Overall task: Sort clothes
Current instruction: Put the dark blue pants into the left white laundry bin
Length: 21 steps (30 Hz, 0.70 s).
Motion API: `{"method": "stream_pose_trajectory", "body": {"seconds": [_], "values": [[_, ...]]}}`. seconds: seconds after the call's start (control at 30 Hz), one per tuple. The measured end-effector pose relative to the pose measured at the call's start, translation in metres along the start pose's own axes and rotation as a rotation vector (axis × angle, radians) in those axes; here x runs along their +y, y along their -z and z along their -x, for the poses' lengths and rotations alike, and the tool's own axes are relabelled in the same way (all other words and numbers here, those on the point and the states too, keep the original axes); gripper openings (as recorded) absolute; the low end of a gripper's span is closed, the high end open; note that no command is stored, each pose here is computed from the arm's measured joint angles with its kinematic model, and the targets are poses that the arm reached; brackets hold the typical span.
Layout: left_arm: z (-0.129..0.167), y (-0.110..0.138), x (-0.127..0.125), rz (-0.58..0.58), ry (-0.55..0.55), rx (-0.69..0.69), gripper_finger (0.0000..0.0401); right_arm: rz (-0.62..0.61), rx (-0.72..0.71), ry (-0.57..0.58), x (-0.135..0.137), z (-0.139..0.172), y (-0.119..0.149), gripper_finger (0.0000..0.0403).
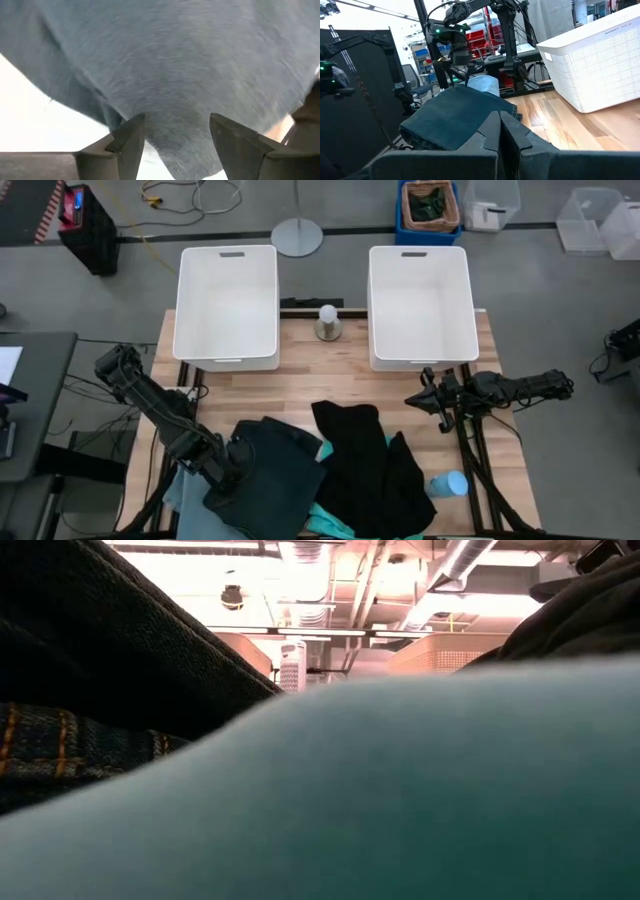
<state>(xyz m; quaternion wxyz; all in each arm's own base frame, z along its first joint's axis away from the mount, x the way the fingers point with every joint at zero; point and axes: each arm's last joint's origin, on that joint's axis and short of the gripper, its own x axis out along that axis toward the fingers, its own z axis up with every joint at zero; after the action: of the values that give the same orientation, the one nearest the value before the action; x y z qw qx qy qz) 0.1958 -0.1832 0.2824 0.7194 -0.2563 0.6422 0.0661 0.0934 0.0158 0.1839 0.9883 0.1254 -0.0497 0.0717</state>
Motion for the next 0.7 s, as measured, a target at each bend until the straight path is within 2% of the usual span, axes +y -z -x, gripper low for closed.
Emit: {"method": "stream_pose_trajectory", "body": {"seconds": [0.17,0.27,0.37,0.47,0.7], "values": [[-0.008,0.003,0.005,0.181,-0.028,0.027,0.0260,0.000,0.000,0.000,0.000,0.000,0.000,0.0024],[-0.018,0.004,0.005,0.267,0.009,0.047,0.0286,0.000,0.001,0.000,0.000,0.000,0.000,0.0024],[-0.030,0.003,0.002,0.285,0.079,0.058,0.0303,0.000,0.002,0.000,0.000,0.000,0.000,0.0024],[-0.041,0.004,0.006,0.297,0.073,0.063,0.0309,0.000,0.007,0.002,0.000,0.000,0.001,0.0024],[-0.058,0.006,0.014,0.298,0.089,0.056,0.0294,-0.031,0.007,0.002,0.000,0.000,0.001,0.0025]]}}
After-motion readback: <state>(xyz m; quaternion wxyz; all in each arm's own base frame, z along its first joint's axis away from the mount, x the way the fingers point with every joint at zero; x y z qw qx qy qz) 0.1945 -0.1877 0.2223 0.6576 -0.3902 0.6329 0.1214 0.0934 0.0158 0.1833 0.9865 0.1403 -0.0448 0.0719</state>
